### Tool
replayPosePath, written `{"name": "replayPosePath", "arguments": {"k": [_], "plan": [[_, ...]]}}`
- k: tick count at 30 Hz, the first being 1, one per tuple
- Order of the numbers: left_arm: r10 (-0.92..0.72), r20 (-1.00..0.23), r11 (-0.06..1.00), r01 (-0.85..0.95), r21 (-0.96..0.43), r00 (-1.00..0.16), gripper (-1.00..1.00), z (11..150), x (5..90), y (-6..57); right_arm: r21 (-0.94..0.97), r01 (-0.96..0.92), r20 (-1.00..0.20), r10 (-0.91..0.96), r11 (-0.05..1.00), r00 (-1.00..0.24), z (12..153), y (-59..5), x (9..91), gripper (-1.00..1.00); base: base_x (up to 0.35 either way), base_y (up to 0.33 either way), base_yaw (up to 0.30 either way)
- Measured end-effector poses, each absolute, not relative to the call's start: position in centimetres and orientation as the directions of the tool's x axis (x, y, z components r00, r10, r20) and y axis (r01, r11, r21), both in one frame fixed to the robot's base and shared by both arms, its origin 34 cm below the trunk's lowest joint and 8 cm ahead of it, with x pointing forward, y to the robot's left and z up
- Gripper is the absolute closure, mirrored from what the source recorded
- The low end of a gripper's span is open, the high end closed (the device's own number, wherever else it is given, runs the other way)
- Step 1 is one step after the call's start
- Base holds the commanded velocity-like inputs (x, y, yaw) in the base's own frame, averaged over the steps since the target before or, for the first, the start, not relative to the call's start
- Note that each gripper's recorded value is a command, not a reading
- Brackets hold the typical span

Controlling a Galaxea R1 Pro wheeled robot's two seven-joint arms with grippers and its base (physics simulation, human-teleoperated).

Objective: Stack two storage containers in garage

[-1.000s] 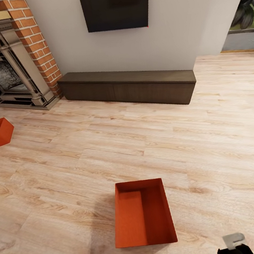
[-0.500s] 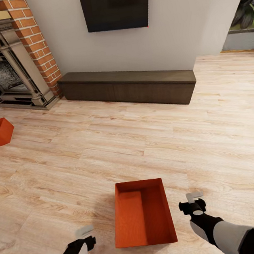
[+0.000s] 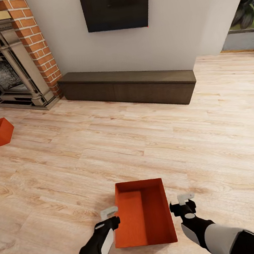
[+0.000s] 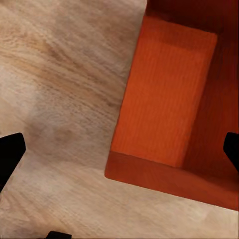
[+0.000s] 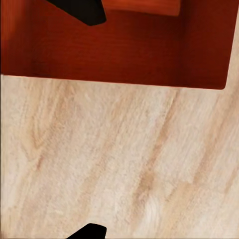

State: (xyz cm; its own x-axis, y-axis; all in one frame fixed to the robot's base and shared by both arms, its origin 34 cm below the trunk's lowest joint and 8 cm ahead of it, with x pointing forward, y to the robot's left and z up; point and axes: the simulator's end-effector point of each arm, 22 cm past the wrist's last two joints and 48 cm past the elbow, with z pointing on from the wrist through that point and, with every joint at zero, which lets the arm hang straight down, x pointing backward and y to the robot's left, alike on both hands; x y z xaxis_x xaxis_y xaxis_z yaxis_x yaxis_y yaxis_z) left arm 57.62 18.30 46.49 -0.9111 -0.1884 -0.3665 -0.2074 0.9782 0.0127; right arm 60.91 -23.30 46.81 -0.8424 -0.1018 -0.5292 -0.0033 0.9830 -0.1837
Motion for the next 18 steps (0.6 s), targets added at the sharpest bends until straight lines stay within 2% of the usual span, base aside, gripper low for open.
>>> {"name": "replayPosePath", "arguments": {"k": [4,18], "plan": [[-0.122,-0.392,0.988,-0.151,0.042,-0.912,-1.00,46.9,58.3,18.1,-0.175,-0.001,-0.533,-0.096,0.985,-0.841,46.8,-23.1,61.0,-1.00,0.000,0.000,0.000],[-0.107,-0.442,0.988,-0.144,0.050,-0.891,-1.00,47.9,60.2,18.6,-0.168,-0.006,-0.532,-0.096,0.986,-0.842,46.9,-22.7,61.1,-1.00,0.000,0.000,0.000]]}}
